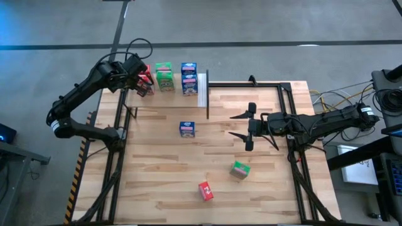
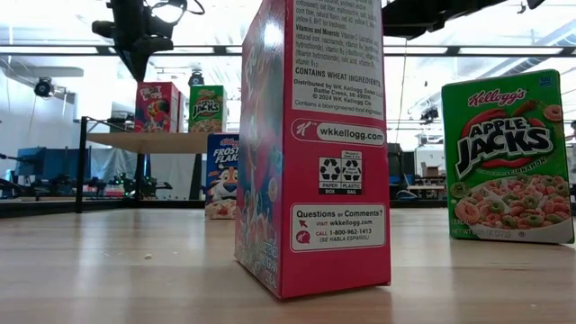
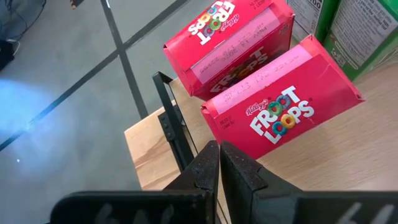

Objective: Stack cereal on shelf
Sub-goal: Put the top red cereal box on the shelf aligned with the other red cereal box, then put the blue cereal box on the shelf aligned with the other blue cereal boxes

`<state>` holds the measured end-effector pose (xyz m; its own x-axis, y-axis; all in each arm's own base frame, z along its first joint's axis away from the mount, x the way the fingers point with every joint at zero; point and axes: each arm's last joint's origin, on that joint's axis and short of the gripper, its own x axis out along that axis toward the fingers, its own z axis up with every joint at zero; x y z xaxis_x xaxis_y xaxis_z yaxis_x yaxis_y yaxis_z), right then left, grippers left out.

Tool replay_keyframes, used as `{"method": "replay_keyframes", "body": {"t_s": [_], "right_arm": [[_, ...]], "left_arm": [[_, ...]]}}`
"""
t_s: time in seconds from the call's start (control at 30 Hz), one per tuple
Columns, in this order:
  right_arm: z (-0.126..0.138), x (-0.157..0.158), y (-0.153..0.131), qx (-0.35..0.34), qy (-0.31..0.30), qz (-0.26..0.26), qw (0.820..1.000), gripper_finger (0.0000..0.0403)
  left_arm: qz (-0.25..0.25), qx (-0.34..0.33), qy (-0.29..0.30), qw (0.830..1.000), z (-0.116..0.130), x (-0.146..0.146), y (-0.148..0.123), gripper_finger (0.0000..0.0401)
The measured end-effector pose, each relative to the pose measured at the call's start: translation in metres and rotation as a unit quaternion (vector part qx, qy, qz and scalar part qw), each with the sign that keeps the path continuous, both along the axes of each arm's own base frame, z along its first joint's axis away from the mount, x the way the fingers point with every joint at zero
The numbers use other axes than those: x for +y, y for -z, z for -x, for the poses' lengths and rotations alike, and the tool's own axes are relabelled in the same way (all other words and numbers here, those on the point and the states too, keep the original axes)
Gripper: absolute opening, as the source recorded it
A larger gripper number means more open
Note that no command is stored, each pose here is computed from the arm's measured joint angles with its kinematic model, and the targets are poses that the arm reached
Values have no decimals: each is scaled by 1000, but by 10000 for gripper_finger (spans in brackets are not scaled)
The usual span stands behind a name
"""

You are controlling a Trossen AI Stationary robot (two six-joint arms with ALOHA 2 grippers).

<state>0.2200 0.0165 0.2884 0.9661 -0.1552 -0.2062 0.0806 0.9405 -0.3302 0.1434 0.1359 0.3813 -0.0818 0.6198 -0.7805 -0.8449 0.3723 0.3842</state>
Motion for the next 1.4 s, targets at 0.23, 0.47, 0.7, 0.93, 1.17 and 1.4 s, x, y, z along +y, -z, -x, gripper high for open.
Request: {"method": "replay_keyframes", "body": {"t_s": [0.23, 0.47, 0.7, 0.93, 1.17, 1.4], "right_arm": [[0, 0, 0, 0, 0, 0, 1000, 272], [0, 0, 0, 0, 0, 0, 1000, 272], [0, 0, 0, -1, 1, -3, 1000, 272], [0, 0, -1, -11, 7, -32, 999, 272], [-1, 0, -4, -32, 19, -100, 994, 272], [-2, -6, -2, -40, 49, -173, 983, 269]], "left_arm": [[0, 2, 3, 1000, 0, 0, 0, 0], [-3, 2, 11, 1000, 1, -3, -2, 0], [-52, -15, 32, 998, 7, -22, -15, 0], [-107, -135, 144, 974, -3, -65, -18, 0], [-129, -241, 293, 916, -17, -112, 7, 0], [-165, -310, 395, 849, -22, -143, 24, 0]]}}
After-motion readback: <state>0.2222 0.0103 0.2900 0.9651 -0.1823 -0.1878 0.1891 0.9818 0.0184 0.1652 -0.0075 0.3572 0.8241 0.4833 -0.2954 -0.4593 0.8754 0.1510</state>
